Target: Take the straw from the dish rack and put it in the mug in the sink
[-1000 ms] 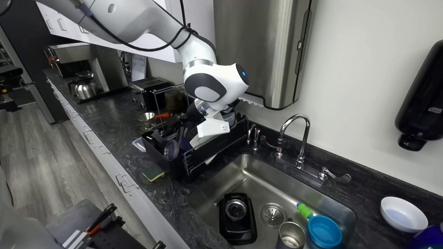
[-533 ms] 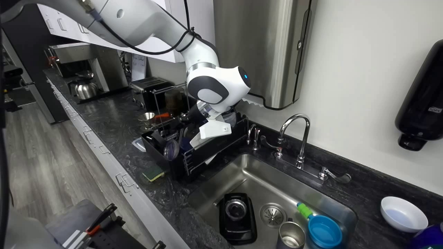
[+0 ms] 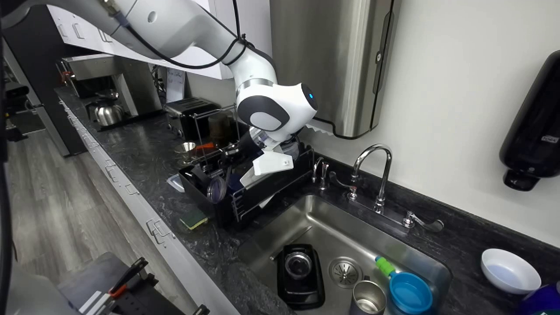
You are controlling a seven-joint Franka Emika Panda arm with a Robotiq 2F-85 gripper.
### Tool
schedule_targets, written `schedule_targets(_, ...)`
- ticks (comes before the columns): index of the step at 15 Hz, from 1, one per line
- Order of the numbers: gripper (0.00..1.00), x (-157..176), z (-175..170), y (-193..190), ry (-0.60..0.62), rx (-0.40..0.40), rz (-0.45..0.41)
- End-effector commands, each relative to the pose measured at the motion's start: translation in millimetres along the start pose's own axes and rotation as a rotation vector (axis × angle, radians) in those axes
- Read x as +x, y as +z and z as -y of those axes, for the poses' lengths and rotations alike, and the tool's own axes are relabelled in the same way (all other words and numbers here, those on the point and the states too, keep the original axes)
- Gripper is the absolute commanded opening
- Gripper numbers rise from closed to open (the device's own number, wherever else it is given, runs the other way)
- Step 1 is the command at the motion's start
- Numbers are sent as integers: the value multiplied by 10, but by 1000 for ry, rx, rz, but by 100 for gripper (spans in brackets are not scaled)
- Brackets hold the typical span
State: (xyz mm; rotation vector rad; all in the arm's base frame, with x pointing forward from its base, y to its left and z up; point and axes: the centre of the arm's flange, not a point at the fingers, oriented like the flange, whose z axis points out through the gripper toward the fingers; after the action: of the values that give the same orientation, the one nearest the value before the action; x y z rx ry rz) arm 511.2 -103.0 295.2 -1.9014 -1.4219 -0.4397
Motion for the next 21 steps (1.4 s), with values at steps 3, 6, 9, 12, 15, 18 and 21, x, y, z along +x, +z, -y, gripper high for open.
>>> schedule_targets(3, 0, -7, -46, 23, -29, -6, -3)
schedule_targets(6, 3, 0, -24, 31, -32, 4, 2)
schedule_targets(9, 3, 7, 30, 19, -31, 6, 8)
schedule_targets(12, 3, 56, 184, -33, -36, 0, 32)
schedule_targets(15, 3, 128, 339, -93, -64, -13, 51)
schedule_targets(18, 3, 234, 490, -165, -93, -31, 61)
schedule_targets(21, 3, 334, 624, -254, -127, -58, 57)
